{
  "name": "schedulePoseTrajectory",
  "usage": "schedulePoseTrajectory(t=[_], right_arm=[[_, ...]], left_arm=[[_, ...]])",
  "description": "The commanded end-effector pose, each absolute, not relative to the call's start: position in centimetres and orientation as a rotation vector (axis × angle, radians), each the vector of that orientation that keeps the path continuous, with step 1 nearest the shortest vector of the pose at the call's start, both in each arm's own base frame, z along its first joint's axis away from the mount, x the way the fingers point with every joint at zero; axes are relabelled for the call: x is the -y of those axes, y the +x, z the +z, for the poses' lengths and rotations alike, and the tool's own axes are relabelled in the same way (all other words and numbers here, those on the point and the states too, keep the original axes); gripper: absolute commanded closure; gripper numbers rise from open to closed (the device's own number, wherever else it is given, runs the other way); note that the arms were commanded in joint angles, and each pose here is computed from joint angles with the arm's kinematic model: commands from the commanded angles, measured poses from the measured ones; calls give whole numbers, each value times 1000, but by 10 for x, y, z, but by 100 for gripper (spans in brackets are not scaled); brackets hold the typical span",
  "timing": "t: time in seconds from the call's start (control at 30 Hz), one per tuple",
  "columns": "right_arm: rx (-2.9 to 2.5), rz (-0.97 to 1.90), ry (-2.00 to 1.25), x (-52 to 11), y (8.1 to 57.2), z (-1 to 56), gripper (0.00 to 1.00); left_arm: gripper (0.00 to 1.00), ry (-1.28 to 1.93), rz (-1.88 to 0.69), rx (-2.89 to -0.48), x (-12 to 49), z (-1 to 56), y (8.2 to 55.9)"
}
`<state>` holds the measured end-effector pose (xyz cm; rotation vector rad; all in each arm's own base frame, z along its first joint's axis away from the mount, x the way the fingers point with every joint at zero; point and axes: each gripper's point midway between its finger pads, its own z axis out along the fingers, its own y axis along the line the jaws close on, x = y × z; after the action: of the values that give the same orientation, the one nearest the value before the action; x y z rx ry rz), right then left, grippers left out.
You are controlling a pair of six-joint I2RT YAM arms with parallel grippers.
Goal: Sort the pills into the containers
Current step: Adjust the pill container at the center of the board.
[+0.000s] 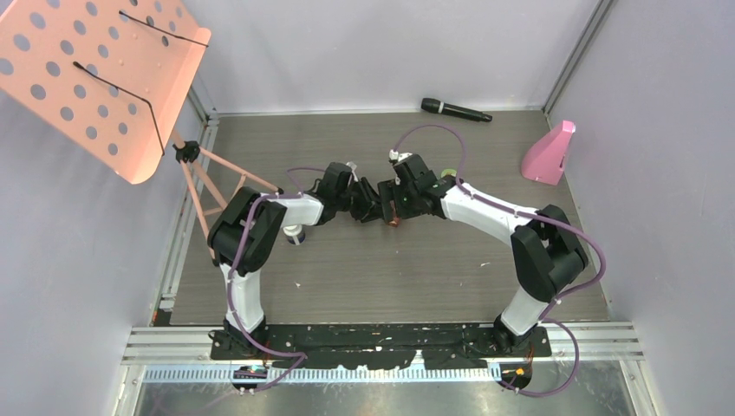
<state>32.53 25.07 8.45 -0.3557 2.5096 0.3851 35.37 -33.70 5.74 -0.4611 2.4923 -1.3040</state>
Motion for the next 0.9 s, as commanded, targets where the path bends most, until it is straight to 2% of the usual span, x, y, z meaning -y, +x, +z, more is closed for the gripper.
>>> schedulePoseTrajectory(t=[0.0, 0.37, 0.43, 0.5, 0.57, 0.87], right_arm=[[-2430, 265, -236, -243, 349, 83, 21], [-2435, 216, -211, -244, 361, 63, 30], [-2435, 217, -216, -245, 362, 65, 35], [-2437, 228, -245, -246, 360, 67, 46], [-2431, 236, -262, -247, 359, 72, 52], [-2413, 233, -301, -245, 358, 78, 62]], left_arm=[[64, -385, -1257, -2422, 330, 86, 361], [62, -397, -1254, -2427, 327, 87, 369], [62, -392, -1258, -2432, 328, 87, 371], [62, -381, -1259, -2437, 329, 87, 372], [62, -376, -1259, -2442, 331, 87, 373], [61, -383, -1238, -2507, 332, 71, 372]])
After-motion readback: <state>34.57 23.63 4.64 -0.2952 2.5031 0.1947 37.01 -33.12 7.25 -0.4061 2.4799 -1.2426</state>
